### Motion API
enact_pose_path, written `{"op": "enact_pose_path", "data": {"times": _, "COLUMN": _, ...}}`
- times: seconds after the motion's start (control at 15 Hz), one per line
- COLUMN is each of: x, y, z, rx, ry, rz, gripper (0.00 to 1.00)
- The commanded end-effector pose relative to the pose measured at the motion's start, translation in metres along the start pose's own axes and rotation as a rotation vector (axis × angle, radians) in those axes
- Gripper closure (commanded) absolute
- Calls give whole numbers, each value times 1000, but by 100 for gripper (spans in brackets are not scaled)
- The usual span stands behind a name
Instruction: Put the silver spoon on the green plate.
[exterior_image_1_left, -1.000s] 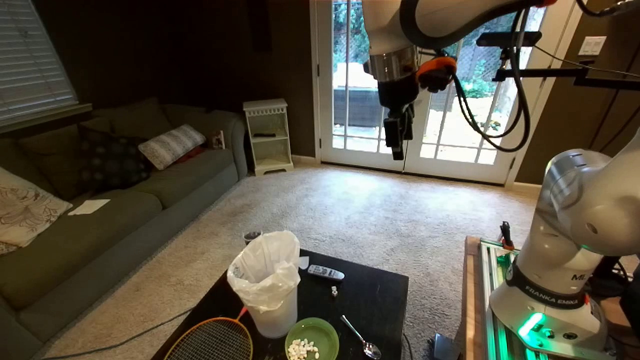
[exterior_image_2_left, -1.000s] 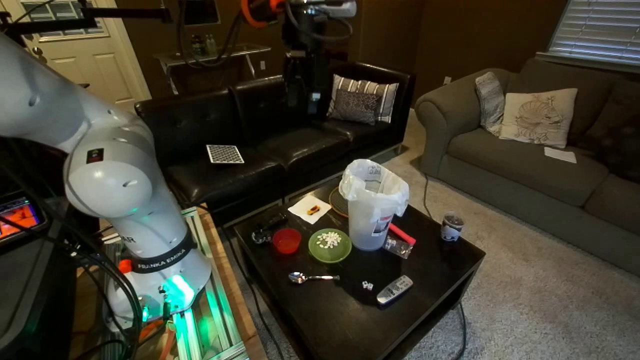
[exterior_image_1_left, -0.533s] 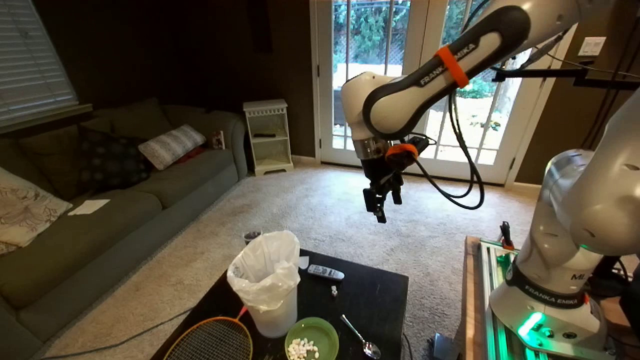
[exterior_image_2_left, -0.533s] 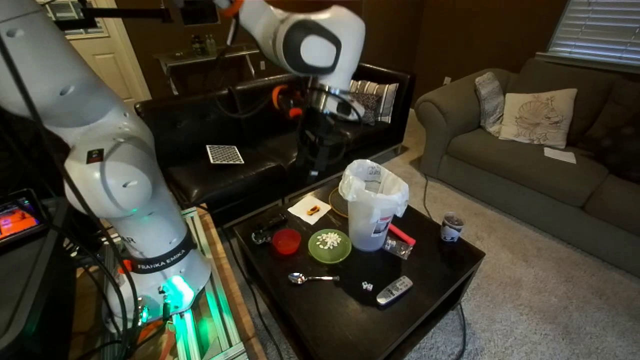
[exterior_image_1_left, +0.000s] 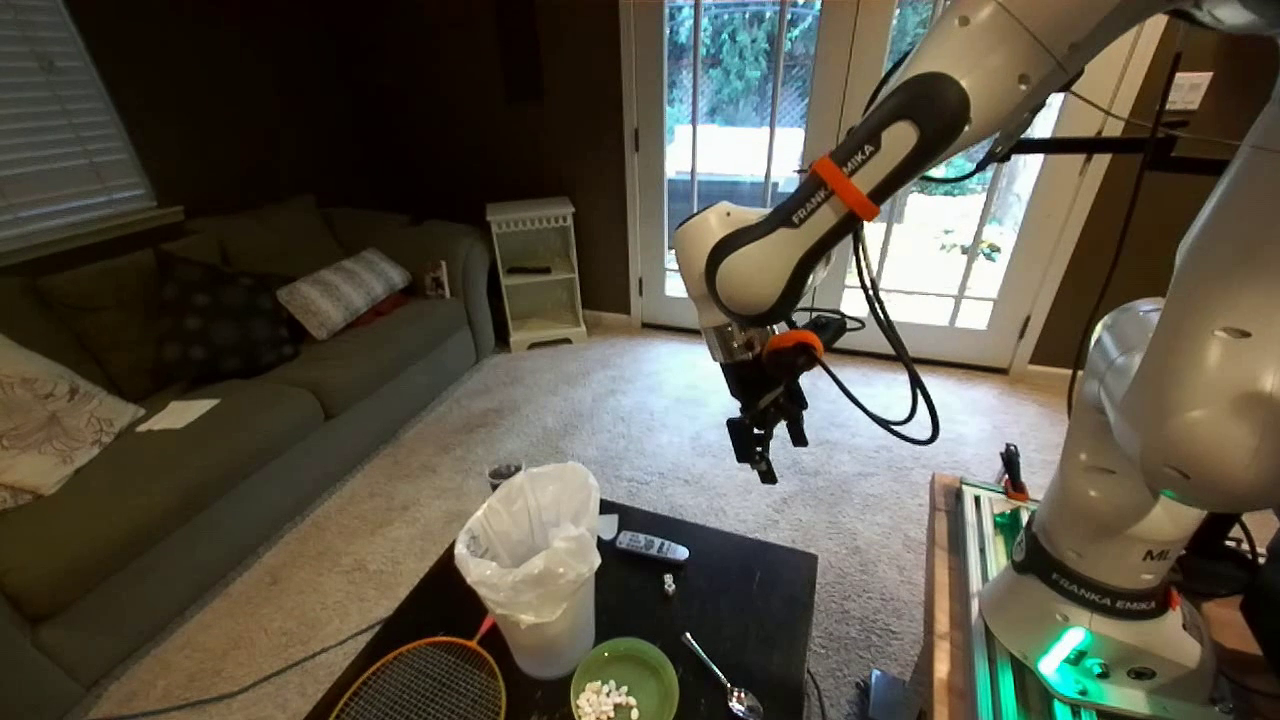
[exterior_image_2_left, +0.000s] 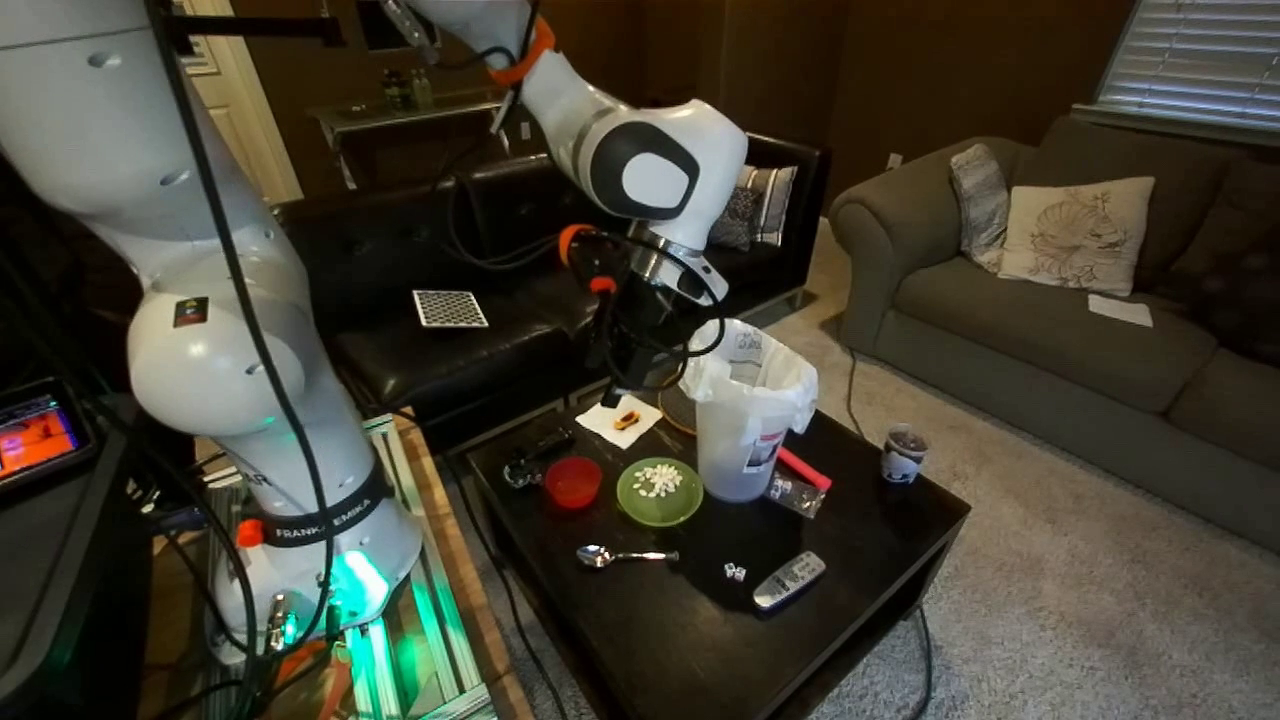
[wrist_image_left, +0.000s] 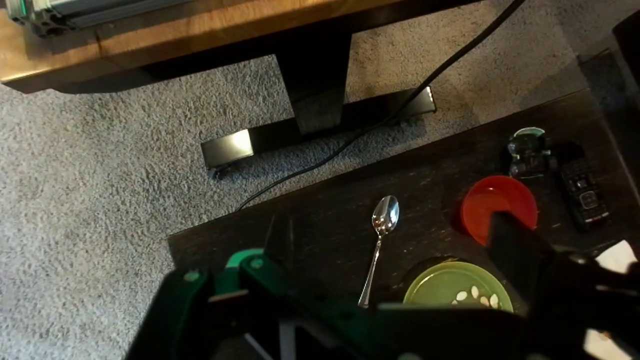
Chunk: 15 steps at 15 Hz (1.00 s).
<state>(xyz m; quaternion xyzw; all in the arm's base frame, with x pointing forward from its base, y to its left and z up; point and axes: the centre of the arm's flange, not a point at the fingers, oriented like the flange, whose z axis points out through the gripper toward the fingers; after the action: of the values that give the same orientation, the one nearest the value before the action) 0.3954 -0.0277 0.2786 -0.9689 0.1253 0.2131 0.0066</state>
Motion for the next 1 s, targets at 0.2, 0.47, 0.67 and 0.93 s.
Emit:
{"op": "enact_pose_path", "data": {"times": 0.2, "x": 41, "y": 0, "z": 47, "rx": 64, "ry": 287, "rz": 4, "gripper": 0}}
{"op": "enact_pose_path", "data": {"times": 0.47, "x": 76, "y": -3, "z": 100, "rx": 223, "ry": 295, "rz": 105, "gripper": 0}}
{"op": "enact_pose_path", "data": {"times": 0.67, "x": 101, "y": 0, "z": 158, "rx": 255, "ry": 275, "rz": 149, "gripper": 0}}
{"op": "enact_pose_path", "data": {"times": 0.93, "x": 126, "y": -6, "z": 234, "rx": 267, "ry": 138, "rz": 104, "gripper": 0}}
